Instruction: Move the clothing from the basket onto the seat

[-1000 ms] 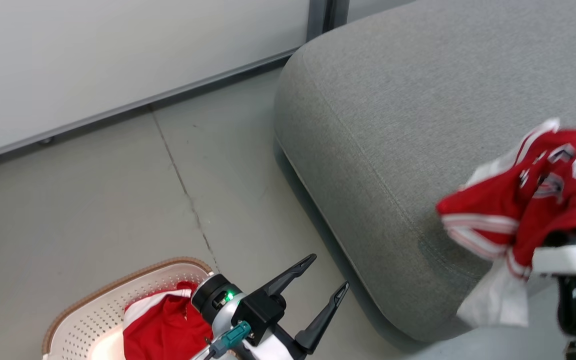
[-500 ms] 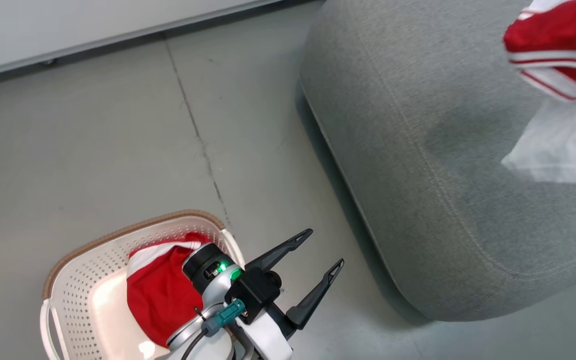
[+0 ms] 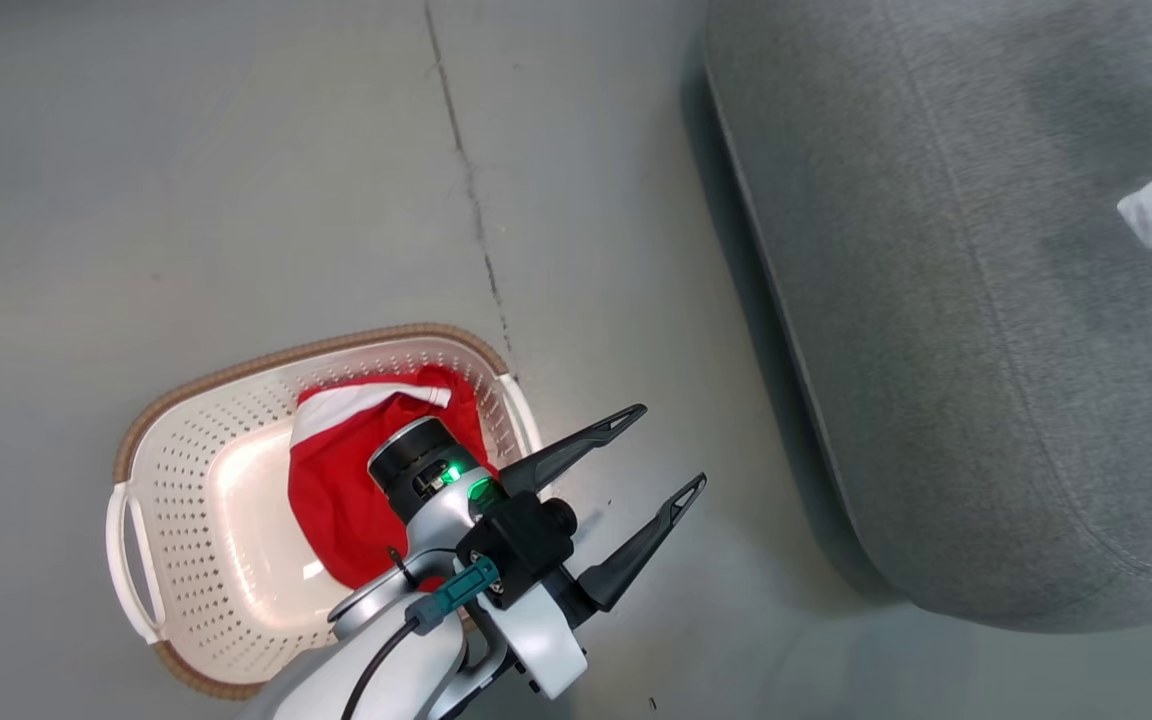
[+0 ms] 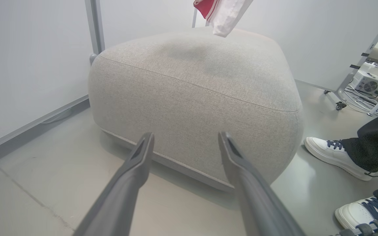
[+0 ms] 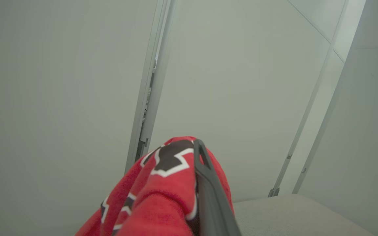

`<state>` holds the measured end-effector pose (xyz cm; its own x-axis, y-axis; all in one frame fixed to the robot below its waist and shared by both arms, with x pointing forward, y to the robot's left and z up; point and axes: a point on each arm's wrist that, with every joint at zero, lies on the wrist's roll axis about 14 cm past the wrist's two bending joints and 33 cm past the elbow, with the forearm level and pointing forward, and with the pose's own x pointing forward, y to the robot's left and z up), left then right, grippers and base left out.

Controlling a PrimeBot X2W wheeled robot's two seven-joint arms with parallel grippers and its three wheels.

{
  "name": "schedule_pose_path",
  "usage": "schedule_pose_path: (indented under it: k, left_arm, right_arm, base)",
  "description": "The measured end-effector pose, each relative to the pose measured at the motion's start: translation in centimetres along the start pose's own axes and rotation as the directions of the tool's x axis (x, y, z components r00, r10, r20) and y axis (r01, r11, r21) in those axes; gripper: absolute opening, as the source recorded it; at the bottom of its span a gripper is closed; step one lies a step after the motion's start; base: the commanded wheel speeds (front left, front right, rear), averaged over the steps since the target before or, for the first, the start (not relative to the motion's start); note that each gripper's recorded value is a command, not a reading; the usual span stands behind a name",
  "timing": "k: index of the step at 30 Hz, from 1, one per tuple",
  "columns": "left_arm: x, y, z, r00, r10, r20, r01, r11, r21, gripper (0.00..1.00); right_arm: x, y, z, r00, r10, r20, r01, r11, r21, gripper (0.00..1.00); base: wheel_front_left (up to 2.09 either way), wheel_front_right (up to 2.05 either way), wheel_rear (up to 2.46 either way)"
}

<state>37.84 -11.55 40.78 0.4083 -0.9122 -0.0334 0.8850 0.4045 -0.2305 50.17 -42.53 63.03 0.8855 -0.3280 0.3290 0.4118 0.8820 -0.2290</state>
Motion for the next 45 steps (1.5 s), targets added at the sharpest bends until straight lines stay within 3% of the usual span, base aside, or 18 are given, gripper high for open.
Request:
schedule_pose_path:
  k: [6,9,16,19,21,27,28,29,30,45]
  left_arm:
    - [-0.5,1.6,-1.3,1.000,0.027,-0.015,-0.027,0.999,-0.025,1.00]
    - [-0.6,2.3,-1.9,0.999,0.031,-0.021,-0.032,0.999,-0.028,1.00]
    - [-1.2,3.8,-3.2,0.997,0.072,-0.038,-0.074,0.996,-0.053,1.00]
    - [-1.4,4.4,-3.6,0.995,0.085,-0.045,-0.087,0.995,-0.055,1.00]
    - [-1.6,4.6,-3.8,0.995,0.089,-0.048,-0.091,0.994,-0.057,1.00]
    - [-1.6,4.8,-3.7,0.994,0.096,-0.045,-0.099,0.994,-0.055,1.00]
    - [-1.6,4.8,-3.6,0.994,0.098,-0.044,-0.100,0.993,-0.054,1.00]
    - [-1.6,4.9,-3.6,0.994,0.099,-0.043,-0.101,0.993,-0.053,1.00]
    - [-1.6,4.9,-3.5,0.994,0.099,-0.043,-0.101,0.993,-0.052,1.00]
    - [-0.7,2.9,1.2,0.995,0.092,0.036,-0.092,0.996,0.000,1.00]
  right_arm:
    - [1.1,1.8,-5.1,0.994,0.012,-0.112,-0.010,1.000,0.021,0.00]
    - [0.3,2.5,-9.8,0.972,0.014,-0.234,-0.011,1.000,0.013,0.00]
    - [-2.0,4.2,-17.0,0.908,0.032,-0.418,-0.046,0.999,-0.024,0.00]
    - [-4.0,5.7,-20.3,0.855,0.072,-0.514,-0.116,0.992,-0.053,0.00]
    - [-5.5,6.1,-22.1,0.821,0.067,-0.567,-0.106,0.994,-0.036,0.00]
    - [-7.0,6.1,-23.8,0.777,0.062,-0.626,-0.106,0.994,-0.033,0.00]
    - [-7.2,6.0,-23.9,0.772,0.058,-0.633,-0.097,0.995,-0.028,0.30]
    - [-7.1,6.0,-23.8,0.772,0.057,-0.633,-0.096,0.995,-0.027,0.87]
    - [-7.0,6.0,-23.7,0.774,0.059,-0.630,-0.100,0.995,-0.029,1.00]
    - [-7.7,3.3,-19.6,0.788,0.058,-0.614,-0.105,0.994,-0.041,1.00]
  base:
    - [0.00,0.00,0.00]
    - [0.00,0.00,0.00]
    - [0.00,0.00,0.00]
    - [0.00,0.00,0.00]
    - [0.00,0.00,0.00]
    - [0.00,0.00,0.00]
    - [0.00,0.00,0.00]
    - [0.00,0.00,0.00]
    - [0.00,0.00,0.00]
    - [0.00,0.00,0.00]
